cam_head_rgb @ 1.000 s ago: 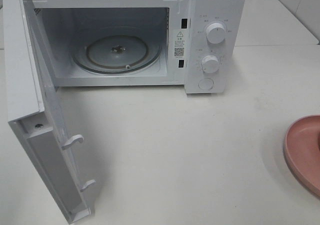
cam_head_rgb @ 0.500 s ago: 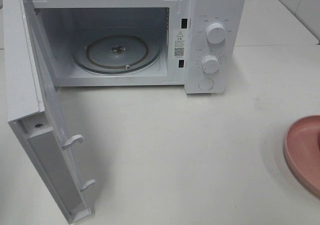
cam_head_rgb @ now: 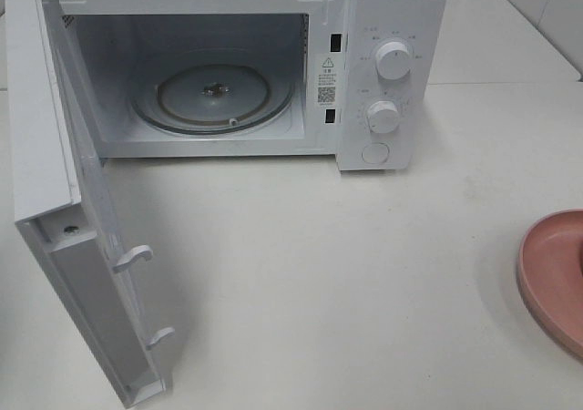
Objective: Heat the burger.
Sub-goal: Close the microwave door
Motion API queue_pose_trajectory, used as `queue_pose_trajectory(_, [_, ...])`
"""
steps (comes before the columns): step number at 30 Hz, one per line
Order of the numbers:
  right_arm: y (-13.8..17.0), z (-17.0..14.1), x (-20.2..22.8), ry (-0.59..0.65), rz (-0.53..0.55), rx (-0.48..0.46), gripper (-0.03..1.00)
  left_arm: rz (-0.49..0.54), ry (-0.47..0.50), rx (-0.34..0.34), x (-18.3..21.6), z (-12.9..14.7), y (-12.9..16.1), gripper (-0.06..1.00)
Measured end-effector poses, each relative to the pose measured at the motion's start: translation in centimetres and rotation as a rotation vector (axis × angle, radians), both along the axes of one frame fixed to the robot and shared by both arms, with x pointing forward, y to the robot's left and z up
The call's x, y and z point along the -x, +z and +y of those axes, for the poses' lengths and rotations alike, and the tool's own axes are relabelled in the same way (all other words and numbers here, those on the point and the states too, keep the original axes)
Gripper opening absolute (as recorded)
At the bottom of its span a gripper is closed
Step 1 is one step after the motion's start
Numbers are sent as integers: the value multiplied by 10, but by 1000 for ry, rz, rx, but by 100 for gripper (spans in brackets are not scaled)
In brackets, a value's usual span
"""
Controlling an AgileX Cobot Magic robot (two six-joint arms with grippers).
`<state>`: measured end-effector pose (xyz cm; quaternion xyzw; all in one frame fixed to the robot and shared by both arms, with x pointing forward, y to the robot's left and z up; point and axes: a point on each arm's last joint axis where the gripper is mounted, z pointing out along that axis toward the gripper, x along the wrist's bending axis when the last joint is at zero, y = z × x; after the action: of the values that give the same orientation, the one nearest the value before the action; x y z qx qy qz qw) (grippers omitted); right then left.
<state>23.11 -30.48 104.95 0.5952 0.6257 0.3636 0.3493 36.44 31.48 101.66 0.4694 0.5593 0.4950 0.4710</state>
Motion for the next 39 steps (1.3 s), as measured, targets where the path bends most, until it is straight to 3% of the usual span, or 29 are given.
queue_pose_trajectory(5, [0, 0, 0, 0, 0, 0, 75, 11, -47, 12, -19, -3, -8, 0])
queue_pose_trajectory(7, [0, 0, 0, 0, 0, 0, 76, 22, -145, -13, -34, -10, -17, 0])
queue_pose_trajectory(8, [0, 0, 0, 0, 0, 0, 76, 22, -145, -13, -34, -10, -17, 0])
queue_pose_trajectory(10, [0, 0, 0, 0, 0, 0, 76, 44, -206, 2, -45, -15, -27, 0])
queue_pose_trajectory(19, [0, 0, 0, 0, 0, 0, 76, 75, -322, 51, -66, -23, -45, 0])
queue_pose_trajectory(33, [0, 0, 0, 0, 0, 0, 75, 122, -380, 122, -83, -31, -58, 0])
queue_pose_trajectory(39, [0, 0, 0, 0, 0, 0, 75, 148, -434, 89, -87, -52, -66, 0])
